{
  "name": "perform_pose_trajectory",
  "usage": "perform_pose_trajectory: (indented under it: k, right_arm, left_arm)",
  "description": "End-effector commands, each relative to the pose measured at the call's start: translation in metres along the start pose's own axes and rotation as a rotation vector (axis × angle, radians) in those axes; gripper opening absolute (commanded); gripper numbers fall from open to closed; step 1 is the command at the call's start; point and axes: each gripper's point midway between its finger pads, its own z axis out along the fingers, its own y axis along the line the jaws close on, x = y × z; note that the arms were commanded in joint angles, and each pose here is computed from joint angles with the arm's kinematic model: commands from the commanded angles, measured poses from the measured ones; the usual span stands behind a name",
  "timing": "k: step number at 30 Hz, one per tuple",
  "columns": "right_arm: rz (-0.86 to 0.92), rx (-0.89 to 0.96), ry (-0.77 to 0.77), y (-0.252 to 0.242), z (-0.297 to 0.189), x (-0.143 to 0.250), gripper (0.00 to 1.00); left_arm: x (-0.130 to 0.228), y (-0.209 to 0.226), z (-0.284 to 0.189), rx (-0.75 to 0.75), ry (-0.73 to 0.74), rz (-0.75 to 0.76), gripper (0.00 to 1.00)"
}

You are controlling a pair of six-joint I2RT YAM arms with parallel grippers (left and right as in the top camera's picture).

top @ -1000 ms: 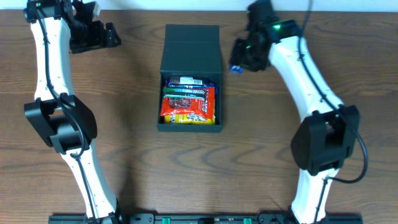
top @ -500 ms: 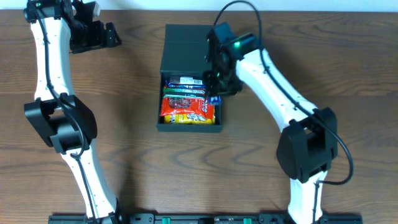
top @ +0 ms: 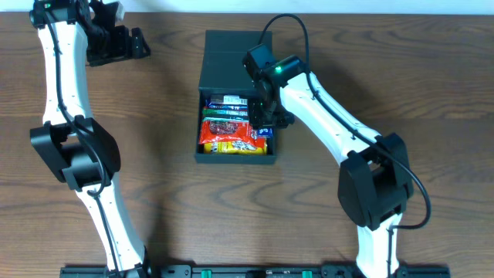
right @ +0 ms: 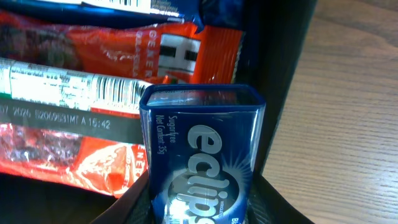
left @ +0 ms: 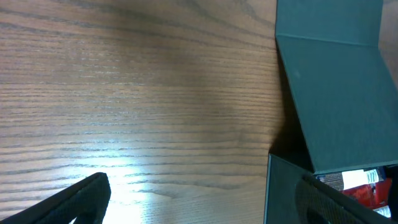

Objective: Pack container
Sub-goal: 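Carry the Eclipse tin left, drop it into the box, withdraw, then bring both grippers to the box lid's back edge and grip it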

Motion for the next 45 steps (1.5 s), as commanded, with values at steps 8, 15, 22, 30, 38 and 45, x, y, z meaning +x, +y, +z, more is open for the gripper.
perform_pose_trajectory:
  k: [8,15,22,30,38,45]
  right_arm:
    - [0.026,0.015,-0.069,-0.002,-0.008,-0.012,0.74]
    - [0.018,-0.022,-0.14,0.007,-0.037,-0.026,0.73]
    - [0.148,-0.02,-0.359,0.002,-0.112,-0.058,0.57]
    - [0.319,-0.042,-0.434,-0.027,-0.151,-0.071,0.54]
    - [0.384,-0.036,-0.44,-0.061,-0.152,-0.084,0.56]
    - [0.346,0.007,-0.432,-0.09,-0.119,-0.099,0.1]
  left_arm:
    - [-0.004,-0.006,-0.015,0.004,-0.031,0.014,0.95]
    - [-0.004,-0.006,-0.015,0.004,-0.031,0.014,0.95]
    - [-0.003,-0.006,-0.015,0.004,-0.03,0.004,0.96]
    - [0.001,-0.008,-0.015,0.007,-0.011,-0.041,0.95]
    - [0.004,-0.038,-0.002,0.027,0.018,-0.035,0.98]
    - [0.0,-0.082,0.013,0.056,0.012,0.061,0.06]
